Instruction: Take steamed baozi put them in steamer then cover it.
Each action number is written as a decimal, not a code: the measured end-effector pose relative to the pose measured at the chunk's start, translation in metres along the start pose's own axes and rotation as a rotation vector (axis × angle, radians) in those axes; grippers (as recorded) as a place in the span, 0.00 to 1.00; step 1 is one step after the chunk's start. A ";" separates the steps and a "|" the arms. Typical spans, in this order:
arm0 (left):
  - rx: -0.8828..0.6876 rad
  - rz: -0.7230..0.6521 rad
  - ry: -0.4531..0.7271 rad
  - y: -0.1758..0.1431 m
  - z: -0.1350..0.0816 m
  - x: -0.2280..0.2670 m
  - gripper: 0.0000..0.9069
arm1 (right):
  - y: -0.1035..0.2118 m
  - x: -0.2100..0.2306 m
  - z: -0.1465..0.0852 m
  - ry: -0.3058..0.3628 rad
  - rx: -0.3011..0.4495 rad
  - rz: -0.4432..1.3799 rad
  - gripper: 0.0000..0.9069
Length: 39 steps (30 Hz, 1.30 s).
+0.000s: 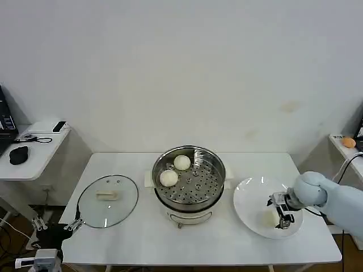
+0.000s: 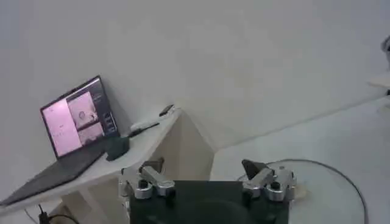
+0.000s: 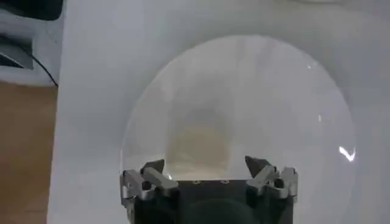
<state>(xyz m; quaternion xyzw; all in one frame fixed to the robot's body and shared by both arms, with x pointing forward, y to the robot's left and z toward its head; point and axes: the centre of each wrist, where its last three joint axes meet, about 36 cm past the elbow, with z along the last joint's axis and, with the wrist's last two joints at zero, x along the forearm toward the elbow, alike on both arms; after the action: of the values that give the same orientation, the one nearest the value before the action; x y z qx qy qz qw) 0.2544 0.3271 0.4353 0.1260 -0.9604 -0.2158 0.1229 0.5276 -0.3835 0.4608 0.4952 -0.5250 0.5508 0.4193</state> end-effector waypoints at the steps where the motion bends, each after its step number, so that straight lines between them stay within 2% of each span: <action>1: 0.000 0.000 -0.001 0.000 0.000 0.000 1.00 | 0.000 -0.001 0.000 0.000 -0.002 -0.001 1.00; 3: 0.001 0.000 -0.002 0.000 -0.001 -0.001 1.00 | -0.001 -0.003 0.001 0.002 -0.007 -0.002 0.98; 13: 0.001 0.000 -0.002 -0.001 -0.001 -0.001 1.00 | -0.003 -0.011 -0.003 -0.001 -0.030 -0.011 0.72; 20: 0.001 -0.002 -0.003 0.000 -0.002 0.001 1.00 | -0.003 -0.009 0.000 0.009 -0.041 -0.021 0.67; 29: 0.008 0.000 -0.008 -0.003 -0.004 0.002 1.00 | -0.008 0.001 0.004 0.012 -0.046 -0.023 0.67; 39: 0.008 -0.002 -0.022 -0.002 -0.009 0.004 1.00 | -0.028 0.040 0.014 -0.010 -0.057 0.039 0.68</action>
<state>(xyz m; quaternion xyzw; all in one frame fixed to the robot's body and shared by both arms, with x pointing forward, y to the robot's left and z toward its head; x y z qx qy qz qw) 0.2538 0.3209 0.4430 0.1251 -0.9625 -0.2133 0.1117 0.5498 -0.3972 0.5040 0.4752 -0.5523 0.5411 0.4199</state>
